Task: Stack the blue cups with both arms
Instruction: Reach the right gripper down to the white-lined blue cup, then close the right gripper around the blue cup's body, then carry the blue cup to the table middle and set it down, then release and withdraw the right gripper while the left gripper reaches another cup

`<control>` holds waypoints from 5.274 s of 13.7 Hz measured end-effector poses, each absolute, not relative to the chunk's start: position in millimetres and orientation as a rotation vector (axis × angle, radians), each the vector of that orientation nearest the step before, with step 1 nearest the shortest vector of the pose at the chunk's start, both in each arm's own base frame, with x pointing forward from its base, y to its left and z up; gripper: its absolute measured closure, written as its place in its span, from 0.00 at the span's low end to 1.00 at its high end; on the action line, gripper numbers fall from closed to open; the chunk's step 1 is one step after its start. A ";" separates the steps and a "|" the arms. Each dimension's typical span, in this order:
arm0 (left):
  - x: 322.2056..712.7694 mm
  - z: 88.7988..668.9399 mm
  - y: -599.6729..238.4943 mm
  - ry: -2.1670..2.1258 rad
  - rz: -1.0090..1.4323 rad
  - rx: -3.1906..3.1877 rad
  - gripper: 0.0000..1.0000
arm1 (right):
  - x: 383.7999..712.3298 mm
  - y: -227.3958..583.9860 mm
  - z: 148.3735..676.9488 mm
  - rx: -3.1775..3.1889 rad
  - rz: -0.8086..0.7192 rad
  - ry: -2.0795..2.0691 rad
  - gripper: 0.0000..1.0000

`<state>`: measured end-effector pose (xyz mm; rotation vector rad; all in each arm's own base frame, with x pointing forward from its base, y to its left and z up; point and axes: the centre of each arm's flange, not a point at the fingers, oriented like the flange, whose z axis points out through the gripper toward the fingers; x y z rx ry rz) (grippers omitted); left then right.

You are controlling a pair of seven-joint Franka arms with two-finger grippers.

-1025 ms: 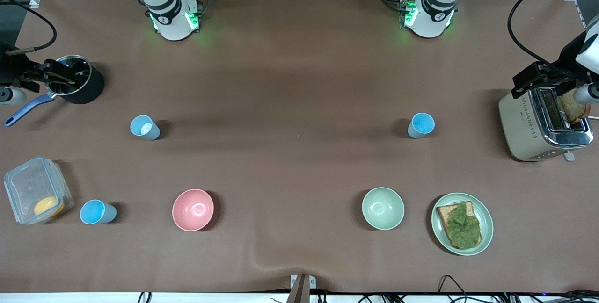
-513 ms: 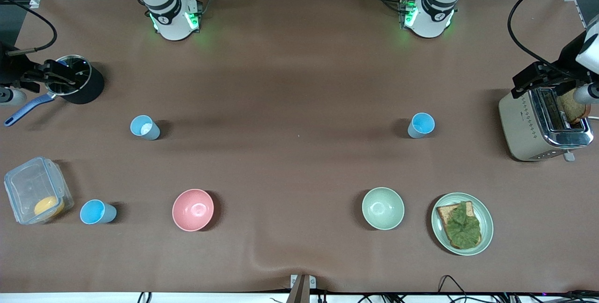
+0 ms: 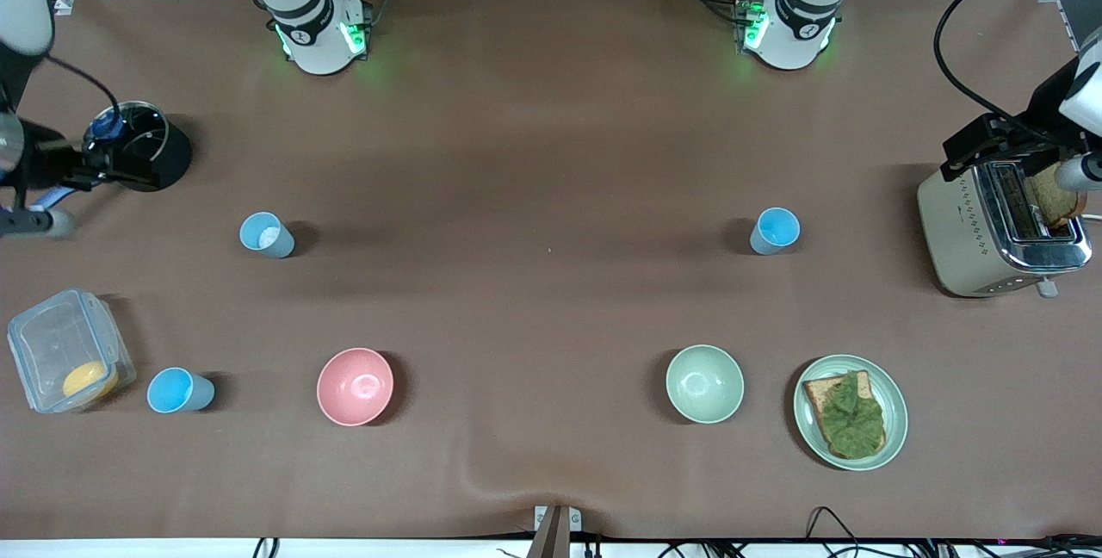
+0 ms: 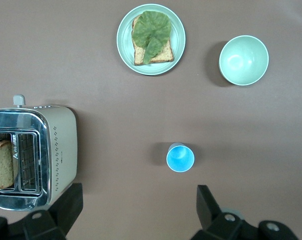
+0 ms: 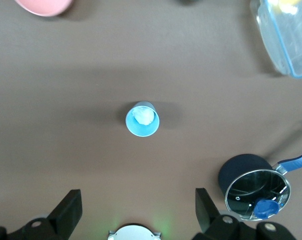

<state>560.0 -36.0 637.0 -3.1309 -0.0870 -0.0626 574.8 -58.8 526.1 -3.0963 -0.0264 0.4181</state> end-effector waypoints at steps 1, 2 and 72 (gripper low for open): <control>560.0 637.0 -36.0 -0.087 -0.063 -3.131 0.00 | 579.8 -68.8 508.7 -3.088 0.457 -0.001 0.00; 560.0 637.0 -35.9 -0.087 -0.062 -3.131 0.00 | 585.5 -80.3 488.9 -3.082 0.481 0.028 0.00; 591.8 525.0 -59.6 -0.020 0.215 -3.117 0.00 | 640.7 117.0 450.5 -3.019 0.639 0.313 0.00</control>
